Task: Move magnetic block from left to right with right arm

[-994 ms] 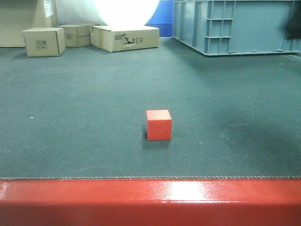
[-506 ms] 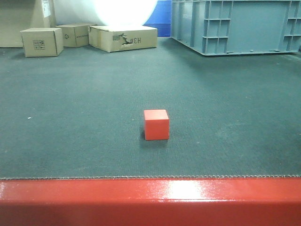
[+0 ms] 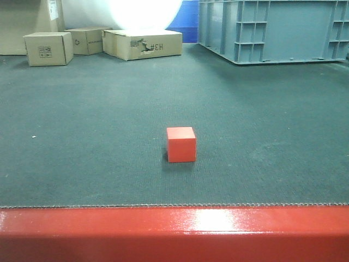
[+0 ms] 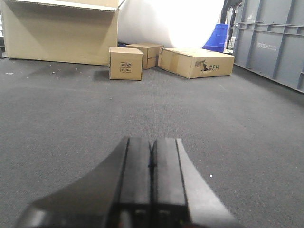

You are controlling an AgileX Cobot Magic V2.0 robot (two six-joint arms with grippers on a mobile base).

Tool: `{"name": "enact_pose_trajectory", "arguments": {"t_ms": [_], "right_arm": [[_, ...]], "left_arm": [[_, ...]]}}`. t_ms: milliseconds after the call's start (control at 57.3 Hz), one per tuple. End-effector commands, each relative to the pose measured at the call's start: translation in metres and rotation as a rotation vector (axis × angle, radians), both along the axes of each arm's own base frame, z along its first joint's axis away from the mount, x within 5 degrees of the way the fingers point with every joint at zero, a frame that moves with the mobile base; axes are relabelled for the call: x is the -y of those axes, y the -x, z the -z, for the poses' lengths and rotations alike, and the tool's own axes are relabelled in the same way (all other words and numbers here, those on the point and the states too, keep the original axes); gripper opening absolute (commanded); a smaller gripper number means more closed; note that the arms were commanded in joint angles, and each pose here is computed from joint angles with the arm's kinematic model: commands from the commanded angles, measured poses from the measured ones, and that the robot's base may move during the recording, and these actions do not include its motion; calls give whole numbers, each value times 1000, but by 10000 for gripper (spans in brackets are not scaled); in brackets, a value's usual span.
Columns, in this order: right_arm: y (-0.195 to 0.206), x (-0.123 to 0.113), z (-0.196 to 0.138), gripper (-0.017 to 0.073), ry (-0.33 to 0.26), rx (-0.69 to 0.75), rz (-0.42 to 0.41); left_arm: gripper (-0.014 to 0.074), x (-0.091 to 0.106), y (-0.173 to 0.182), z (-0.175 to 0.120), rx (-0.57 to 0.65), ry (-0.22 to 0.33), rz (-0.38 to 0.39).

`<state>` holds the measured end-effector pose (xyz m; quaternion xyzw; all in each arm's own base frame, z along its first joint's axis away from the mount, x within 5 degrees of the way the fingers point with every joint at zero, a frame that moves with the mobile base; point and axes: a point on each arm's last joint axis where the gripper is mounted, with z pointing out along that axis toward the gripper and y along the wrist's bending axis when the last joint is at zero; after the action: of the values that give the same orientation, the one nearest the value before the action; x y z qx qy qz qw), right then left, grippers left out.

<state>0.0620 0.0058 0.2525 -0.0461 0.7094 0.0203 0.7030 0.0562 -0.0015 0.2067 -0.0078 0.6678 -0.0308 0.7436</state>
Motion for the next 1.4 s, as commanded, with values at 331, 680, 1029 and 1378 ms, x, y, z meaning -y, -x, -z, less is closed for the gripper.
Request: {"name": "enact_pose_trajectory", "arguments": {"t_ms": [331,680,1029,1378], "right_arm": [[11,6,7,29,-5,184,93],[8,8,43,29,-68,154,125],[8,8,43,29,-68,155,125],[8,8,43,29,-68,155,125]], "left_arm": [[-126,-1,2,-6,90,8,-9],[-126,-1,2,-6,90,8,-9],[-126,-1,2,-6,90,8,-9],[-126,-1,2,-6,90,8,-9]]}}
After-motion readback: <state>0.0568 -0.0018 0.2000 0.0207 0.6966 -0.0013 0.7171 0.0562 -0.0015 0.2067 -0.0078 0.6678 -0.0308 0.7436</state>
